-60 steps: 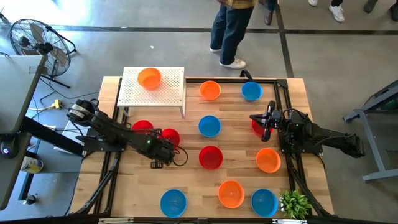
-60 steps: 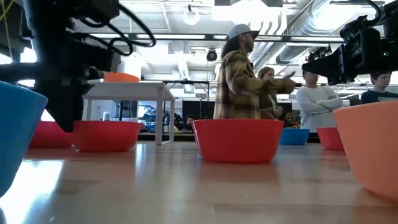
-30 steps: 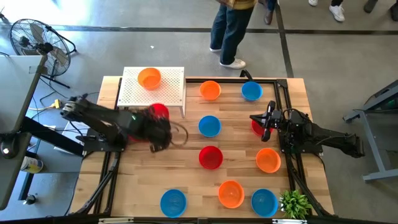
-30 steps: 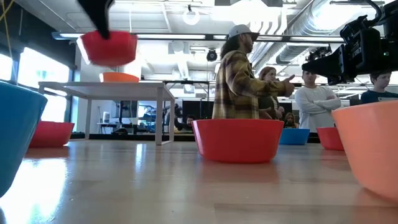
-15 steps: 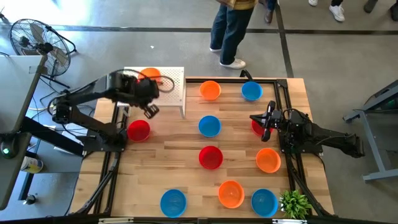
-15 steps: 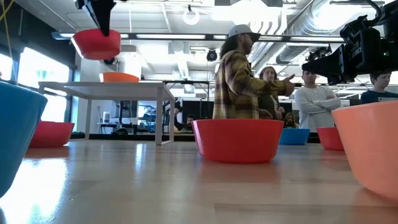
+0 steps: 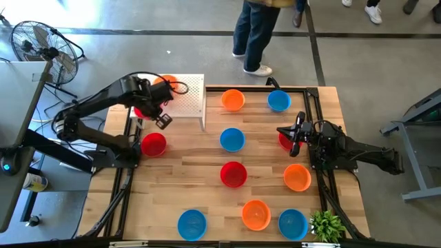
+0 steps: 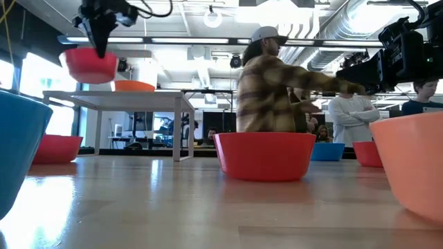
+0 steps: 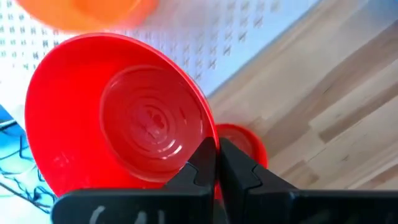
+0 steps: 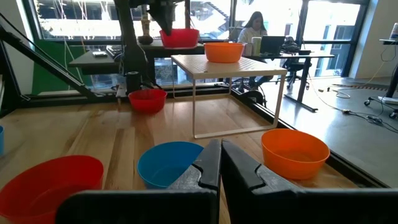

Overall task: Pick & Place Mini bowls
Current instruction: Put the red bowl on the shelf

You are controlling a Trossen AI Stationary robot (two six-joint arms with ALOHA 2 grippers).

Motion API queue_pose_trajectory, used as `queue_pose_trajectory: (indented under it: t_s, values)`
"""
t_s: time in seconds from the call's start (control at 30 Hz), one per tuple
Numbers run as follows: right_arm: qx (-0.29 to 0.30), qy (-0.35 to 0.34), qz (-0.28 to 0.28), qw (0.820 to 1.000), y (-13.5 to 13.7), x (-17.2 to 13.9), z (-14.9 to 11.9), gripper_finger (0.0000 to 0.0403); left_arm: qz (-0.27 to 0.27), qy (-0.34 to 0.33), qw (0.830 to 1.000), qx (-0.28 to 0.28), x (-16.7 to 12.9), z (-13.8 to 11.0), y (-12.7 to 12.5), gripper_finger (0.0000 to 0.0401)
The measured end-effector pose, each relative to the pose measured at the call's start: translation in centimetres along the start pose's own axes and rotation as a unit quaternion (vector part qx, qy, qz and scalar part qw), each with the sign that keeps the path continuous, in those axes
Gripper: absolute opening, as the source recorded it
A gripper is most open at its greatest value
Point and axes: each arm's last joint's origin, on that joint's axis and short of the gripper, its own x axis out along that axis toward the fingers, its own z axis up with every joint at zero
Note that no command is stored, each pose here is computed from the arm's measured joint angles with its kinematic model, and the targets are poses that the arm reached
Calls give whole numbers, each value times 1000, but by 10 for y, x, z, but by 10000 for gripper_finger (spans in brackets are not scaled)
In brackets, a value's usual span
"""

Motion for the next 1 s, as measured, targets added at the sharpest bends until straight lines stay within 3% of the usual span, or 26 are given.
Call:
queue_pose_trajectory:
  t_s: [0.27,0.63,1.0]
  values:
    - [0,0,0,1000,0,0,0,0,25,12,999,-32,14,-16,15,0]
    - [0,0,0,1000,0,0,0,0,56,51,996,-37,30,-6,39,0]
    - [0,0,0,1000,0,0,0,0,86,67,994,-22,40,4,40,0]
